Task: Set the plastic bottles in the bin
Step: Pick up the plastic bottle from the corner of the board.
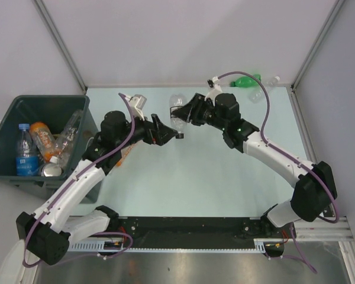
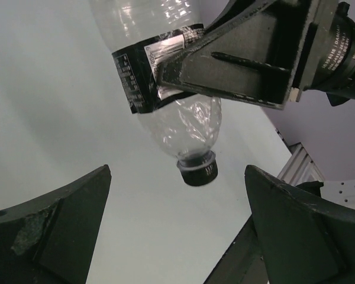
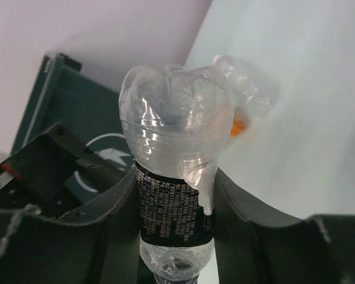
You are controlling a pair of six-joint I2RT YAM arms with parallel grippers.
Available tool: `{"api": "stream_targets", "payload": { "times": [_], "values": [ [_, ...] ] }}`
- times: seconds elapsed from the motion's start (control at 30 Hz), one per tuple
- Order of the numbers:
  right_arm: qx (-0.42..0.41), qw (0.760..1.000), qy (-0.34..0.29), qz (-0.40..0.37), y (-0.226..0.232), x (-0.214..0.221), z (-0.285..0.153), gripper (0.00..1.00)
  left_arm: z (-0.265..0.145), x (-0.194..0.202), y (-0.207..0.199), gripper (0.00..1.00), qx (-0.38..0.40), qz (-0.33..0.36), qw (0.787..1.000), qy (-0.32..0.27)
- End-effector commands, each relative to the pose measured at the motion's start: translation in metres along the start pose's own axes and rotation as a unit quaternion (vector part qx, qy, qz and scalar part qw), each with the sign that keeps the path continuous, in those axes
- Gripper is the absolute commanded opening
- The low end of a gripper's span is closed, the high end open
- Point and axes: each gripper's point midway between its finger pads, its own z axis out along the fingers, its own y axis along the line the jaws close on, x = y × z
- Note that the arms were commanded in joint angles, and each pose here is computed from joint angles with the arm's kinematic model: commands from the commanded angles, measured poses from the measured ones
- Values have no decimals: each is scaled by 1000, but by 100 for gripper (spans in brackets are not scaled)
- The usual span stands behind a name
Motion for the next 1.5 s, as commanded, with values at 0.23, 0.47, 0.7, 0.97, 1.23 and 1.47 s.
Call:
{"api": "stream_targets", "payload": {
  "times": [0.23,0.47,0.7,0.97,1.23,1.47],
  "values": [
    [-123,992,-2,3,77,-6,-31,24,16,-8,-12,97,-5,-42,999,-30],
    [-151,988,24,20,86,6,-36,29,19,-19,-18,70,7,-32,998,-48],
    [-168,985,39,27,91,11,-38,56,18,-19,-17,33,0,-23,999,-41],
    [-128,990,51,21,76,17,-43,100,-13,-37,12,10,-117,19,991,-65],
    [-17,1000,13,-2,36,-5,-76,100,-77,-81,49,9,-292,75,945,-123],
    [38,999,-18,-12,7,-20,-113,100,-156,-134,83,13,-473,122,854,-179]
  ]
}}
